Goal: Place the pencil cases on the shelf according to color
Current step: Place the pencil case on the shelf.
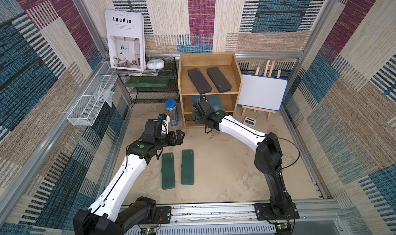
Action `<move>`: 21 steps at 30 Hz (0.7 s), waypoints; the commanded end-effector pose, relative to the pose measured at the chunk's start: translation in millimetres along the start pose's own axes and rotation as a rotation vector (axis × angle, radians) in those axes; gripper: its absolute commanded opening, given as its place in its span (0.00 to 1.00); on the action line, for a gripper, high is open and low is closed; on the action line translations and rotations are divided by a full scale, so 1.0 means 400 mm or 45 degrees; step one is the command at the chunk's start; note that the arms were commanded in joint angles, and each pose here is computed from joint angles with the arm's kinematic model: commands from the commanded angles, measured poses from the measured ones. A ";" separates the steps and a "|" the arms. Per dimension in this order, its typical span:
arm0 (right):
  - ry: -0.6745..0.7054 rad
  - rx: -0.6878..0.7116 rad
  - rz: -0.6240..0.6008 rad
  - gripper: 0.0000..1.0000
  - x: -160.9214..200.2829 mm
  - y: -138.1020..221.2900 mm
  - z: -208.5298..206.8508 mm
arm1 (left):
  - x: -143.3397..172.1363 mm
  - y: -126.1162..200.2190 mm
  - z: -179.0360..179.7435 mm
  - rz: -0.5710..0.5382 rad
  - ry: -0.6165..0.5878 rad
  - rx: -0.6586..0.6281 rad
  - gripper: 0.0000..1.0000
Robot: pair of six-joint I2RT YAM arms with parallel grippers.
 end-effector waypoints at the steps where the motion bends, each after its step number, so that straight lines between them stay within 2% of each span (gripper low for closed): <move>1: 0.005 0.008 0.014 0.89 0.000 0.004 -0.006 | -0.008 0.003 -0.005 -0.017 0.000 0.020 1.00; 12: -0.009 -0.069 -0.032 0.93 -0.044 0.099 -0.019 | -0.007 -0.001 -0.002 -0.011 -0.001 0.011 1.00; 21: 0.021 -0.170 0.028 0.90 0.001 0.185 -0.056 | -0.004 -0.004 0.003 -0.006 -0.003 -0.005 0.99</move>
Point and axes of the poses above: each gripper's point midway between its finger pads, its own y axis back along the fingers, its own z axis along the line the jaws close on, x = y × z, the point moved 6 cm from there along y, back along the fingers, and after that the axes turned 7 degrees about -y, right-handed, at the moved point
